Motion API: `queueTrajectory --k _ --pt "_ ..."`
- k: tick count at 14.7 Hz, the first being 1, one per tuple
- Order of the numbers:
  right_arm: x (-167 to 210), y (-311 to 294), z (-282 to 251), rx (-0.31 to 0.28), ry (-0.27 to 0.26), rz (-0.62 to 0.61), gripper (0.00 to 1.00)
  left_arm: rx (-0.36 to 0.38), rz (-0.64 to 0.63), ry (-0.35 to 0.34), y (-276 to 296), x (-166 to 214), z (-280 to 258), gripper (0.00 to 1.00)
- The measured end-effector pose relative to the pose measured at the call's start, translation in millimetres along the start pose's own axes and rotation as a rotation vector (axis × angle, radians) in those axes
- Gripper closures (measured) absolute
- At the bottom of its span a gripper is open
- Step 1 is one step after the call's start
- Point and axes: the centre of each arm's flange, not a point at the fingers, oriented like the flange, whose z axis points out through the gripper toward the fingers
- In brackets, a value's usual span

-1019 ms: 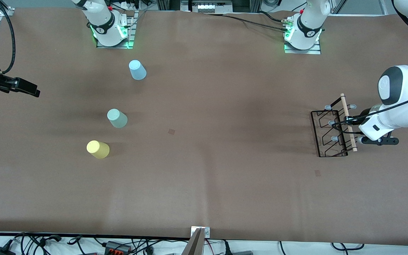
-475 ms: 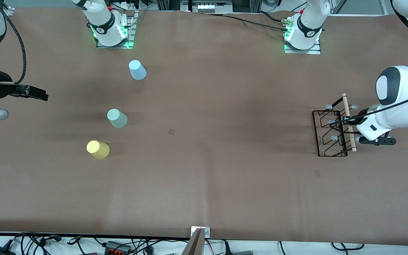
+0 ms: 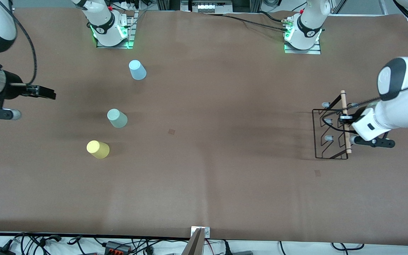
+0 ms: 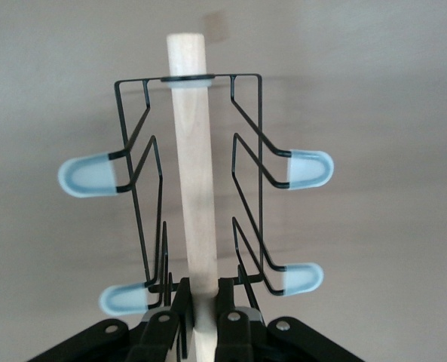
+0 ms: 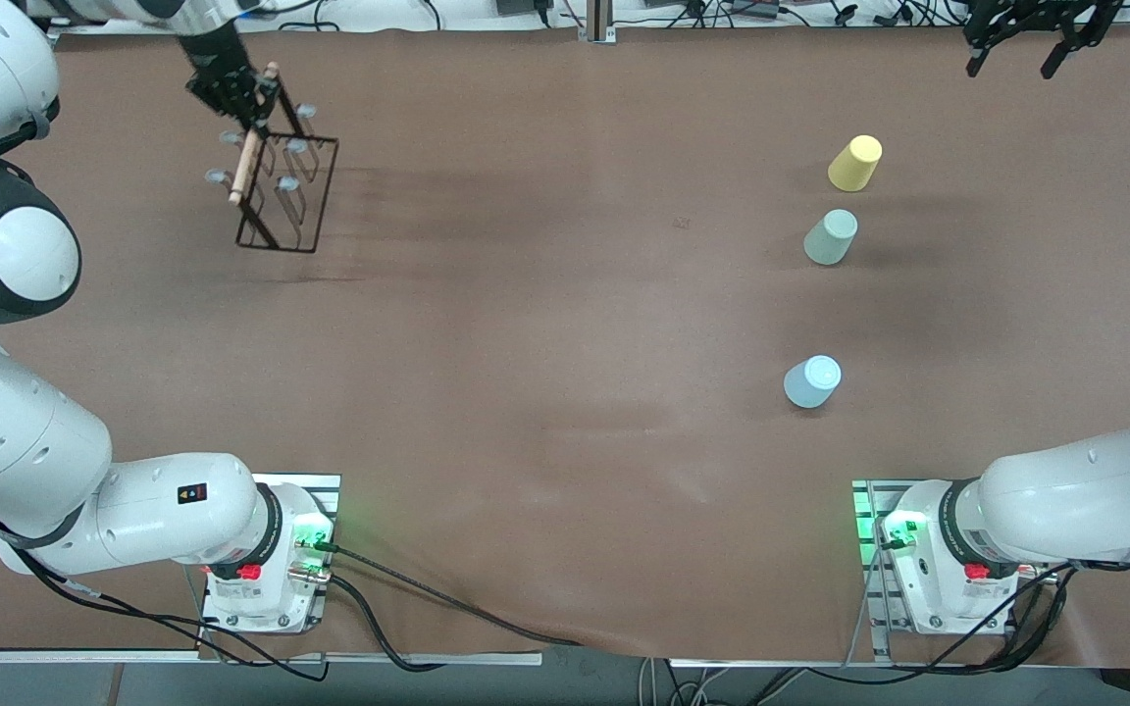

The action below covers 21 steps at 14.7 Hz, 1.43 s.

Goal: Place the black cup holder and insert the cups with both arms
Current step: 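Slide the holder mid-table with the left gripper while the right gripper reaches the teal cup, then release the holder with the left gripper while the right gripper grasps the teal cup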

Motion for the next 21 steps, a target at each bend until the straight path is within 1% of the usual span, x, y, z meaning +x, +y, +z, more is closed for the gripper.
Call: queueTrajectory --k 2,4,6,8,11,14,16,18,21 --pt "3.0 -7.1 18.0 0.002 0.036 -0.011 0.0 -0.001 0.032 0.009 56.3 1.0 -11.7 0.84" --pt "6.0 -16.7 43.9 0.005 0.086 -0.024 0.0 0.008 0.025 0.0 122.9 -2.0 -7.2 0.84" --pt "9.4 -29.1 77.0 0.009 0.133 -0.041 0.0 0.026 -0.01 -0.017 195.7 -7.4 9.8 0.84" --pt "9.7 -46.9 111.0 0.012 0.174 -0.063 0.0 0.027 -0.036 -0.007 260.5 -9.7 23.0 0.84" --pt "5.9 -72.7 152.8 0.017 0.215 -0.093 0.0 0.01 -0.031 0.0 329.2 -7.1 46.1 0.84" --pt "7.4 -88.2 182.0 0.024 0.248 -0.115 0.0 -0.03 -0.081 0.024 370.3 1.3 69.2 0.84" --pt "8.9 -91.2 205.9 0.032 0.27 -0.121 0.0 -0.038 -0.108 0.02 388.8 1.2 84.6 0.84" --pt "8.2 -92.8 228.5 0.032 0.261 -0.125 0.0 -0.041 -0.119 0.018 400.4 -0.2 92.4 0.84" --pt "-0.1 -105.0 250.0 0.026 0.236 -0.151 0.0 -0.049 -0.127 0.028 401.0 1.4 90.8 0.84"
